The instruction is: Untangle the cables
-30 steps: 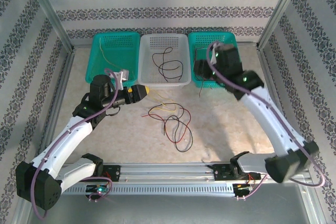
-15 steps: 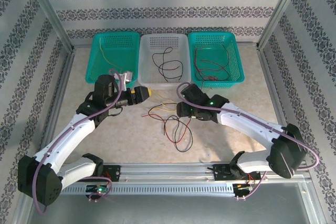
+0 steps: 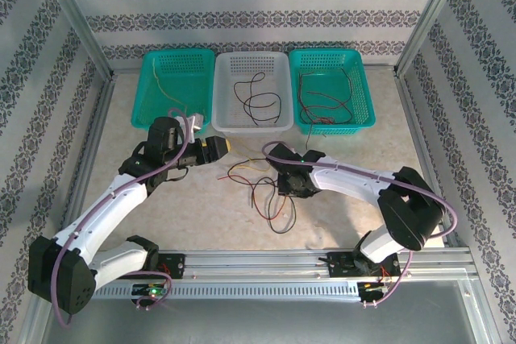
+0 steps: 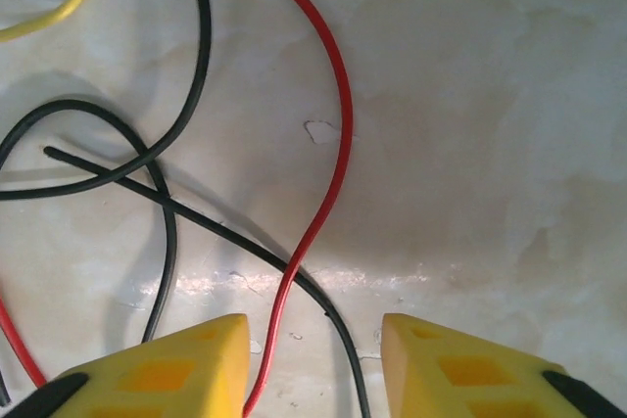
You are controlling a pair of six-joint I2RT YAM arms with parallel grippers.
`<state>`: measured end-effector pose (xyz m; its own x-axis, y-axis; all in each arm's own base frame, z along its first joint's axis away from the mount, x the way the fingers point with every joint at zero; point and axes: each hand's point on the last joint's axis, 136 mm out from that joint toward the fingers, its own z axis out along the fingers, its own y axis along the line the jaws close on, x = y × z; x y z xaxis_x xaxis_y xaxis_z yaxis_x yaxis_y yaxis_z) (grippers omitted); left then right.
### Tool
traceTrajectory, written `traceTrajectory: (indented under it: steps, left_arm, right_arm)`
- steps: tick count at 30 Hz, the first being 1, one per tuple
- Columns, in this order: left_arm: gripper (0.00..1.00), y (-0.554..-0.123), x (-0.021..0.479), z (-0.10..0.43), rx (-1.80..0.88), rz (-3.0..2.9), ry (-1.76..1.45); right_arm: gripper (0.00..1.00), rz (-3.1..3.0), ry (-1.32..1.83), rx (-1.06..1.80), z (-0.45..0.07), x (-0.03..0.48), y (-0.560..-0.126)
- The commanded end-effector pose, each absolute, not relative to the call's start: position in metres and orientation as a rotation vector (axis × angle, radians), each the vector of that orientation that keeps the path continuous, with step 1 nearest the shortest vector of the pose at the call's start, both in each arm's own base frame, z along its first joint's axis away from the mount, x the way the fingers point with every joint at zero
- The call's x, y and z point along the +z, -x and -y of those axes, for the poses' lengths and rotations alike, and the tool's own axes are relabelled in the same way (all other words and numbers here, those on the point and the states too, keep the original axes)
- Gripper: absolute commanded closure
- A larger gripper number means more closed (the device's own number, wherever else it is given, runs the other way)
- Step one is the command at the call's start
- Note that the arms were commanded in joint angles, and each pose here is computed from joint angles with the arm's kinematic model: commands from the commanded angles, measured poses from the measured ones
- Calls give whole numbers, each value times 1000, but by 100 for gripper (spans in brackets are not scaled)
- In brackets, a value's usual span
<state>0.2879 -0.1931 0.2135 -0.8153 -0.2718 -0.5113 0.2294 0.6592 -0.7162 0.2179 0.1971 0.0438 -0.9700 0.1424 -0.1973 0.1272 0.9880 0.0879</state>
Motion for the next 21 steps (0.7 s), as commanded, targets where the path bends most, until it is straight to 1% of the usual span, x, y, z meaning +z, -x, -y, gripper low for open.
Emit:
traceTrajectory:
  steps: [1, 4, 6, 9, 11, 17, 20, 21]
  left_arm:
    - [33, -285, 202, 193, -1060, -2314, 12]
    - [33, -287, 193, 191, -1030, -2334, 29]
    - [33, -288, 185, 190, -1024, -2354, 50]
    - [34, -289, 178, 190, -1017, -2378, 69]
    - [35, -290, 179, 189, -1013, -2379, 70]
    - [35, -288, 179, 187, -986, -2385, 56]
    - [36, -286, 179, 186, -979, -2389, 55]
    - [36, -285, 180, 185, -976, -2390, 55]
  right_arm:
    - [63, -2979, -287, 119, -202, 36, -204]
    - [64, -2943, -263, 89, -205, 42, -208]
    - [63, -2898, -200, 127, -217, 53, -217]
    - [56, -2838, -69, 180, -239, 70, -236]
    - [53, -2801, -14, 156, -244, 75, -251]
    - [56, -2702, 73, 217, -258, 78, -308]
    - [57, -2713, 72, 227, -259, 73, -328]
    - [59, -2717, 75, 255, -263, 73, -331]
